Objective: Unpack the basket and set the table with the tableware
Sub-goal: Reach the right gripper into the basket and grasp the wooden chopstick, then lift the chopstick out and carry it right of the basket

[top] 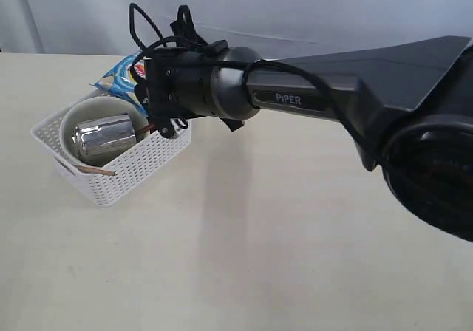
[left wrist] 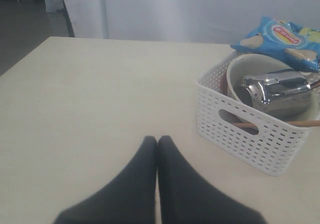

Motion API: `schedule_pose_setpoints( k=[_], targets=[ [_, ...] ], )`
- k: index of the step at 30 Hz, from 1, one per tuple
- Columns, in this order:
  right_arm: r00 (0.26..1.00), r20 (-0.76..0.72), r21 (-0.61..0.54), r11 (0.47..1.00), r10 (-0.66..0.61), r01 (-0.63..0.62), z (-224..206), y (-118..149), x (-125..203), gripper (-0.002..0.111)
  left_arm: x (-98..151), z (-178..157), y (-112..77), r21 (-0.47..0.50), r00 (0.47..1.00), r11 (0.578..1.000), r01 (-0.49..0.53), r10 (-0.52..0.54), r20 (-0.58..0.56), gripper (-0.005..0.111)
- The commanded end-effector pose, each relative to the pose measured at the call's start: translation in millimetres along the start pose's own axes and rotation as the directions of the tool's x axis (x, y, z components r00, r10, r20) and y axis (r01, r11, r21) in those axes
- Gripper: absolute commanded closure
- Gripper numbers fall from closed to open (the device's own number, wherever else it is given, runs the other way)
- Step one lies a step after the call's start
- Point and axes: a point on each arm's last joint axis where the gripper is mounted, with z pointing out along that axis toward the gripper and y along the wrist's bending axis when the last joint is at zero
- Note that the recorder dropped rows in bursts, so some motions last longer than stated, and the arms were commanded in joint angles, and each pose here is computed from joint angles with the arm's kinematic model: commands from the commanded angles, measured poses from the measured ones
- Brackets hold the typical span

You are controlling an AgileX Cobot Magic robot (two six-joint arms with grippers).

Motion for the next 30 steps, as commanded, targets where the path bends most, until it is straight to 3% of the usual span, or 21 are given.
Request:
schedule_pose_setpoints(
  k=[1,30],
  targets=[
    [0.998,-0.061,0.012,1.000,-0.019,0.020,-1,-3,8,0.109,-2,0,-0.4,0.004,1.000,1.000,0.004,-0.004,0.009,0.107],
    [0.983,-0.184,0.015,1.000,-0.013,0.016,-20,-16,36,0.109,-2,0,-0.4,0.004,1.000,1.000,0.004,-0.004,0.009,0.107]
  ],
)
